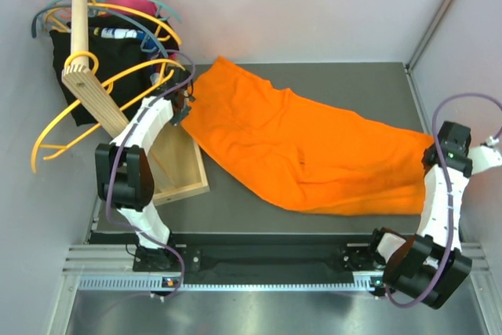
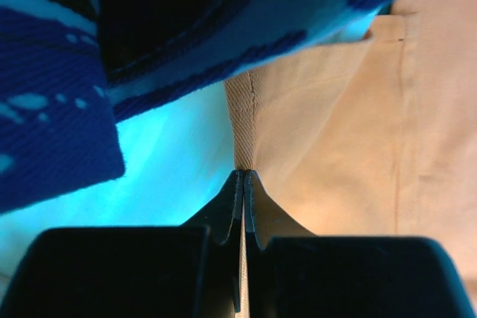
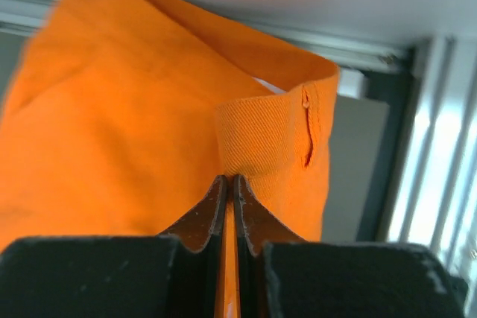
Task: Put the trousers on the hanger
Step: Fold the trousers at the center of the board.
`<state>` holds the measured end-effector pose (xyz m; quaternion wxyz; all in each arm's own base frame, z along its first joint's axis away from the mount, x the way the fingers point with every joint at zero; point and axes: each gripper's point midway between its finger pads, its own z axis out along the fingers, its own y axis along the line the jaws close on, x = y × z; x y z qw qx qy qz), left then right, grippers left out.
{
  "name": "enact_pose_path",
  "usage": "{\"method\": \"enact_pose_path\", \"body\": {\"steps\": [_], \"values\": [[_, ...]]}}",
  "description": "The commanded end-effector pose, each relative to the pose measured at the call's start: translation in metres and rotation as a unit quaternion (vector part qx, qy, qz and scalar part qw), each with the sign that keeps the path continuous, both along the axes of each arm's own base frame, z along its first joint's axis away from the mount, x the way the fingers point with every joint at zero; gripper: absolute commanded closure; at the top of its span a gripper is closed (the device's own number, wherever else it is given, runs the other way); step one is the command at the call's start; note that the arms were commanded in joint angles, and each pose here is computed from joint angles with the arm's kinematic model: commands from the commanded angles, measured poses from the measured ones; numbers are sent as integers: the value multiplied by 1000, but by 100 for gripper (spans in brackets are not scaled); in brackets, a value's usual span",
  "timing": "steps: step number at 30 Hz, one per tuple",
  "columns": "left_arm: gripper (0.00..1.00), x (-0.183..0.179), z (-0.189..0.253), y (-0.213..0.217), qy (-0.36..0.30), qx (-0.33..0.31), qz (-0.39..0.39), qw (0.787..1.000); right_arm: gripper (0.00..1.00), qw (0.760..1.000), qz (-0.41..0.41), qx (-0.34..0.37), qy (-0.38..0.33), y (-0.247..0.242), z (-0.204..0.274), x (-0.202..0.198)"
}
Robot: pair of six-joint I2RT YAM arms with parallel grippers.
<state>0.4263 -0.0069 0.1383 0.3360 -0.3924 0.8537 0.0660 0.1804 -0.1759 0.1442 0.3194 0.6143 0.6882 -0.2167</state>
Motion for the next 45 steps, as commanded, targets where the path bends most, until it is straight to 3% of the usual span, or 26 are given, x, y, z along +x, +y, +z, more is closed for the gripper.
{"method": "enact_pose_path", "body": {"steps": [1, 7, 14, 20, 26, 40, 42, 43, 45], "values": [[100, 26, 25, 14, -46, -8, 24, 999, 100, 994, 81, -68, -18, -19, 41, 56], [100, 53, 23, -9, -59, -38, 3, 998, 100, 986, 154, -69, 0, -22, 45, 127], [100, 74, 32, 3, -71, 6, 17, 997, 100, 980, 163, -114, 12, -54, 70, 175], [100, 87, 46, 3, -102, 5, 22, 995, 100, 978, 165, -125, 19, -67, 59, 190], [100, 99, 84, 4, -188, -10, 42, 981, 100, 979, 145, -141, 9, -89, 58, 195], [100, 130, 93, -9, -227, -52, 47, 971, 100, 978, 160, -112, 67, -103, -3, 219], [100, 134, 94, -15, -232, -68, 39, 969, 76, 976, 173, -99, 89, -101, -16, 220], [100, 135, 95, -18, -235, -76, 37, 968, 53, 975, 178, -102, 89, -102, -11, 224], [100, 136, 96, -20, -235, -82, 38, 968, 41, 970, 199, -104, 96, -93, -3, 231]]}}
